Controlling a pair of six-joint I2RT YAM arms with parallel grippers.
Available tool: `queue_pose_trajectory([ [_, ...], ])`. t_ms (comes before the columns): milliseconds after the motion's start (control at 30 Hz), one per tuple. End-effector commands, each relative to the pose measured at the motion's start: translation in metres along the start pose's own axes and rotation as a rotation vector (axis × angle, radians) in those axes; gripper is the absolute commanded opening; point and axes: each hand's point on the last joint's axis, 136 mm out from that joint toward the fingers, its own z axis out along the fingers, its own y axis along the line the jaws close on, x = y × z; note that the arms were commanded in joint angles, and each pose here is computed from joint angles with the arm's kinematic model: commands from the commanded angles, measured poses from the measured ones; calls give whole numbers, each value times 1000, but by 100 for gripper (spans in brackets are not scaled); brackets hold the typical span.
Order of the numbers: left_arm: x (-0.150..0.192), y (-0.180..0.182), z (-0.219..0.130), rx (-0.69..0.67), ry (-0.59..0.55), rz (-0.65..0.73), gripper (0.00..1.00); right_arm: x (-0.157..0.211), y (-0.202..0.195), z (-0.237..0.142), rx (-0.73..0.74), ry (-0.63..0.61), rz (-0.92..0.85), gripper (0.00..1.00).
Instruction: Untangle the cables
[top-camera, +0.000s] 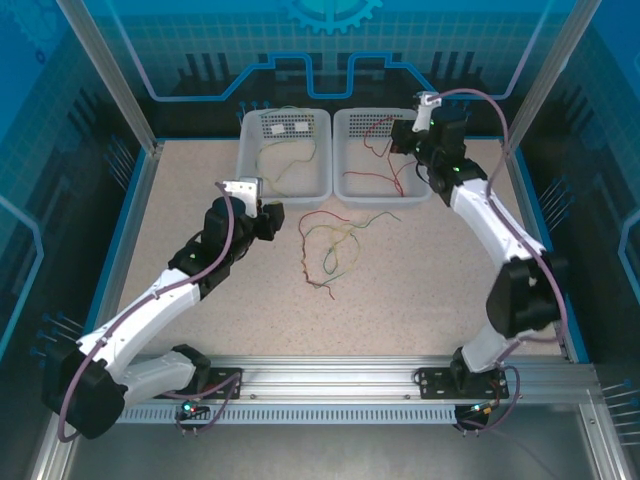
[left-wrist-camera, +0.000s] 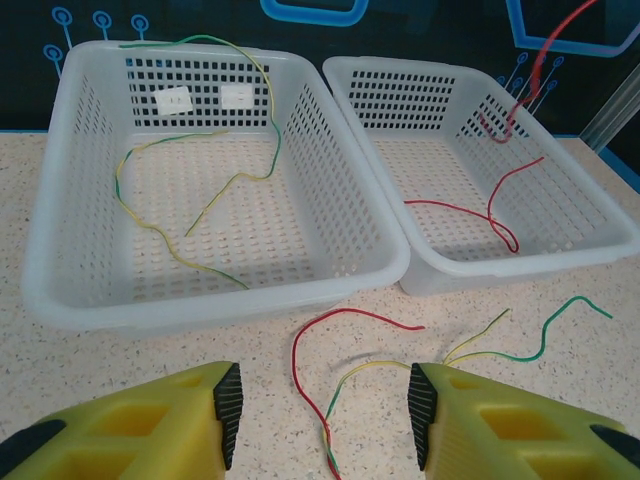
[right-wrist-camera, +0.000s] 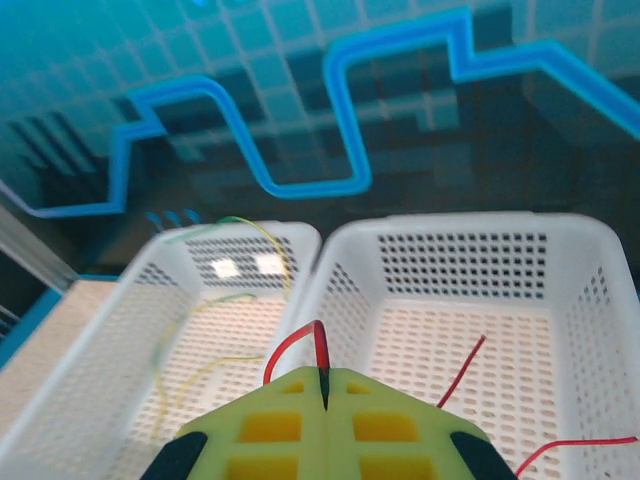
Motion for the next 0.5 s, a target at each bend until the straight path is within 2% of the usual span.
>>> queue_pose_trajectory([
  [0,5,1,10,-13,22,-41,52,-5,-21,30,101,3,0,0],
  [200,13,1,23,-26,58,-54,53,16,-42,82,240,26,-100,0],
  [300,15,7,29,-56,59,-53,66,32,-44,100,259,74,-131,10],
  [333,14,9,34,-61,66,-66,66,38,-40,103,236,91,-129,17],
  [367,11,13,39,-56,82,-104,66,40,-39,103,244,93,-119,32],
  [467,5,20,64,35,160,-245,65,35,-31,91,234,47,-95,59],
])
